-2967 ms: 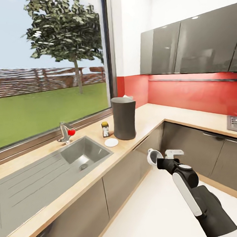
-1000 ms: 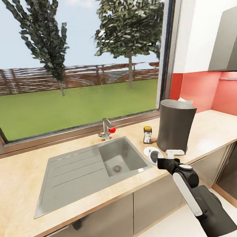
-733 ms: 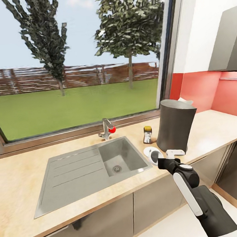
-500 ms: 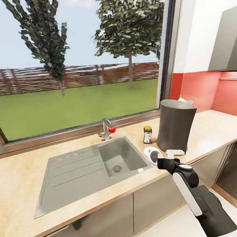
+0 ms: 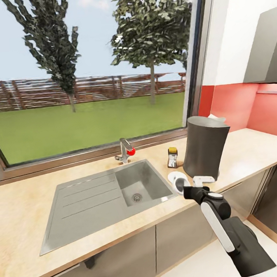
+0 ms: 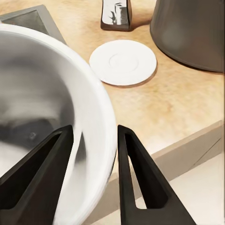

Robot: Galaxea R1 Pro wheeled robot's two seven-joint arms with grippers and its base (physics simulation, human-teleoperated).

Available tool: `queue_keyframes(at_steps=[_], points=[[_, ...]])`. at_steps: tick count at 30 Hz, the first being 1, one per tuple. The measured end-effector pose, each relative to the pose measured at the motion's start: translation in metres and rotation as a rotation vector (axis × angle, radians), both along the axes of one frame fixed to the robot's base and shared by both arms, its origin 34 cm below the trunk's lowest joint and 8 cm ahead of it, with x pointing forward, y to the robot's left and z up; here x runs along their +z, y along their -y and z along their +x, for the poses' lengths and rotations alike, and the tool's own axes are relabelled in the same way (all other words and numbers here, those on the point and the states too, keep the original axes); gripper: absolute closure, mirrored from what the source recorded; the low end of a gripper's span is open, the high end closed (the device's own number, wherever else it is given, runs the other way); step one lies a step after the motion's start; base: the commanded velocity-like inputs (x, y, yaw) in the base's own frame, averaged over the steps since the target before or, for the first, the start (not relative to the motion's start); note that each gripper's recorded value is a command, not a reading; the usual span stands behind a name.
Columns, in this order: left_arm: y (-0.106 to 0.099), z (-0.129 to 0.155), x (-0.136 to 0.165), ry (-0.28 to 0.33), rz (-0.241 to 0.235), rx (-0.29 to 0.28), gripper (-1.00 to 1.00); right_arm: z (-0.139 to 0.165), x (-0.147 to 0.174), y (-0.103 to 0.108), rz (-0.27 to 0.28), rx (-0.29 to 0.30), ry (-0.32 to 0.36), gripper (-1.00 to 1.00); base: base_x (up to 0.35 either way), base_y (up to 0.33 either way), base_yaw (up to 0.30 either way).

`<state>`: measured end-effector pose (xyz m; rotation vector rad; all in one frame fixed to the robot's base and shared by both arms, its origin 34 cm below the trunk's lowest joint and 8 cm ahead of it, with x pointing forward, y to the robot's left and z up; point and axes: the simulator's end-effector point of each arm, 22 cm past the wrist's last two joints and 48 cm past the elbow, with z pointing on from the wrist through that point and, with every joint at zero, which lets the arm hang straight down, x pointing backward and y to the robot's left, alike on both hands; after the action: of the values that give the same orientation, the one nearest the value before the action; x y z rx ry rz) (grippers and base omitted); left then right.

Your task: Set up a coffee station on the kitchen countertop: keep the coffee maker on the countertop, move the bottle of coffee from the kitchen shelf to the counter next to the coffee maker, place a paper coffee filter on top of the coffee maker, put the saucer next to the coffee maker with the coffee cup on the saucer, and place the electric kettle next to the coffee maker.

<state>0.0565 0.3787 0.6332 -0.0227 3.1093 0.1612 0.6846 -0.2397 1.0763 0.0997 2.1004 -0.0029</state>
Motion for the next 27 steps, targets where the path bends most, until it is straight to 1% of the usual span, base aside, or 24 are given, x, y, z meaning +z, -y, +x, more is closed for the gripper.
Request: queue_keyframes(at_steps=[2, 3, 5, 6, 7, 8, 10, 13, 16, 18, 20, 23, 27], points=[[0.0, 0.0, 0.0, -0.001, 0.0, -0.001, -1.0, 0.003, 0.004, 0.003, -0.012, -0.01, 0.0, 1.0, 0.0, 0.0, 0.0], [0.0, 0.0, 0.0, -0.002, 0.0, -0.001, -1.0, 0.006, 0.009, 0.008, -0.032, -0.026, -0.009, 1.0, 0.0, 0.0, 0.0], [0.0, -0.001, 0.0, -0.005, 0.0, -0.001, -1.0, 0.009, 0.016, 0.025, -0.092, -0.08, -0.05, 1.0, 0.0, 0.0, 0.0], [0.0, -0.002, 0.0, -0.006, 0.0, -0.001, -1.0, 0.01, 0.018, 0.028, -0.105, -0.094, -0.062, 1.0, 0.0, 0.0, 0.0], [0.0, -0.003, 0.0, -0.01, -0.001, -0.001, -1.0, 0.012, 0.023, 0.036, -0.137, -0.123, -0.083, 1.0, 0.0, 0.0, 0.0], [0.0, -0.004, 0.0, -0.014, -0.001, 0.0, -1.0, 0.015, 0.028, 0.039, -0.158, -0.145, -0.1, 1.0, 0.0, 0.0, 0.0], [0.003, -0.006, 0.0, -0.021, -0.004, 0.002, -1.0, 0.023, 0.035, 0.037, -0.18, -0.176, -0.127, 1.0, 0.0, 0.0, 0.0], [0.006, -0.008, -0.001, -0.029, -0.008, 0.002, -1.0, 0.037, 0.033, 0.033, -0.209, -0.206, -0.182, 1.0, 0.0, 0.0, 0.0], [0.005, -0.012, 0.0, -0.034, -0.001, 0.002, -1.0, 0.046, 0.024, 0.032, -0.233, -0.219, -0.242, 1.0, 0.0, 0.0, 0.0], [0.002, -0.014, 0.0, -0.037, 0.016, 0.002, -1.0, 0.051, 0.015, 0.031, -0.25, -0.223, -0.289, 1.0, 0.0, 0.0, 0.0], [-0.002, -0.016, 0.001, -0.041, 0.037, 0.001, -1.0, 0.056, 0.012, 0.032, -0.262, -0.226, -0.316, 1.0, 0.0, 0.0, 0.0], [-0.004, -0.026, 0.002, -0.062, 0.052, 0.006, -1.0, 0.06, 0.014, 0.032, -0.266, -0.229, -0.325, 1.0, 0.0, 0.0, 0.0], [-0.004, -0.032, 0.003, -0.076, 0.055, 0.006, -1.0, 0.061, 0.015, 0.033, -0.265, -0.23, -0.326, 1.0, 0.051, 0.0, 0.0]])
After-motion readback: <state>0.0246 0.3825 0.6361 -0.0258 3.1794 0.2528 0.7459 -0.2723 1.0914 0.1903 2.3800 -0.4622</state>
